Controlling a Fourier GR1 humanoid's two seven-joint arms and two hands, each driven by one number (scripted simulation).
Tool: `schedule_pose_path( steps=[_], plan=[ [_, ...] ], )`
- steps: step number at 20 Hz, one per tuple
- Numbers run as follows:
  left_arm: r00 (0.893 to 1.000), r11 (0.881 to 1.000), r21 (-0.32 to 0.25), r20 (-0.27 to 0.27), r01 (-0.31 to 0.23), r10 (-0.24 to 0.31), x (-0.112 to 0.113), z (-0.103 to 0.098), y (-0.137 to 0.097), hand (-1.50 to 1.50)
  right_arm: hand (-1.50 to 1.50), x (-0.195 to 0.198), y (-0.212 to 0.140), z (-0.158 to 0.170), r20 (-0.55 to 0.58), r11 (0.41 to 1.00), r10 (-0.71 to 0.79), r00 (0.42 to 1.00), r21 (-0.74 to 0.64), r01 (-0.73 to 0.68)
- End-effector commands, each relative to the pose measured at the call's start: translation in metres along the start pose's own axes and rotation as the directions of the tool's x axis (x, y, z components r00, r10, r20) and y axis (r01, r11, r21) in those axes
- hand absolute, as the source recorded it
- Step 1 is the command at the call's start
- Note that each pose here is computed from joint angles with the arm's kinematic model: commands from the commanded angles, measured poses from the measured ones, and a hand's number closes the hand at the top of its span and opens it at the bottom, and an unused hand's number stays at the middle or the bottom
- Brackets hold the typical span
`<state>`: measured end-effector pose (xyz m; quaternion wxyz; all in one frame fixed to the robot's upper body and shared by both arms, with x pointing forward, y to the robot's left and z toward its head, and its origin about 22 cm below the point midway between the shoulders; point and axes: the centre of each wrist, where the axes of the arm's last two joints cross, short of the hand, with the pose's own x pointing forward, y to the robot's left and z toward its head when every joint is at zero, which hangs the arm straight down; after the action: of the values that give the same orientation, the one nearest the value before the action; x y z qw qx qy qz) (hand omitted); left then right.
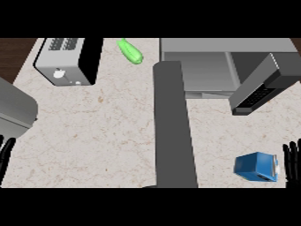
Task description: Pick up the milk, place it into the microwave and close the microwave
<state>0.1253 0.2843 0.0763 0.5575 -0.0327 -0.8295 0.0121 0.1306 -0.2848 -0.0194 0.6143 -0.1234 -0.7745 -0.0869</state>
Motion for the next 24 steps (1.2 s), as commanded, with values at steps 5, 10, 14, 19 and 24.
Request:
schedule_pose_path(
  steps=[5,10,14,19,24],
  plan=[
    [1.0,1.0,-0.002,-0.002,-0.018,0.018,-0.003,0.002,0.017,-1.5,-1.5,-0.031,-0.012,-0.001,0.021,0.998,0.018,1.0,0.059,-0.02],
    [1.0,1.0,-0.004,-0.003,0.013,-0.013,0.009,0.005,-0.002,-1.5,-1.5,-0.057,-0.022,-0.014,0.03,0.999,0.017,0.999,0.04,-0.018],
    [1.0,1.0,-0.012,-0.003,-0.011,0.011,0.007,0.008,0.007,-1.5,-1.5,-0.051,-0.007,-0.032,0.035,0.999,0.027,0.999,0.022,-0.028],
    [1.0,1.0,0.01,0.019,-0.022,0.021,0.008,0.013,0.013,-1.5,-1.5,-0.079,-0.022,-0.009,-0.025,0.991,0.116,0.993,-0.063,-0.117],
    [1.0,1.0,-0.018,-0.011,-0.001,0.0,-0.002,-0.003,0.008,-1.5,-1.5,-0.106,-0.036,-0.019,-0.052,0.97,0.211,0.976,-0.108,-0.216]
  ],
)
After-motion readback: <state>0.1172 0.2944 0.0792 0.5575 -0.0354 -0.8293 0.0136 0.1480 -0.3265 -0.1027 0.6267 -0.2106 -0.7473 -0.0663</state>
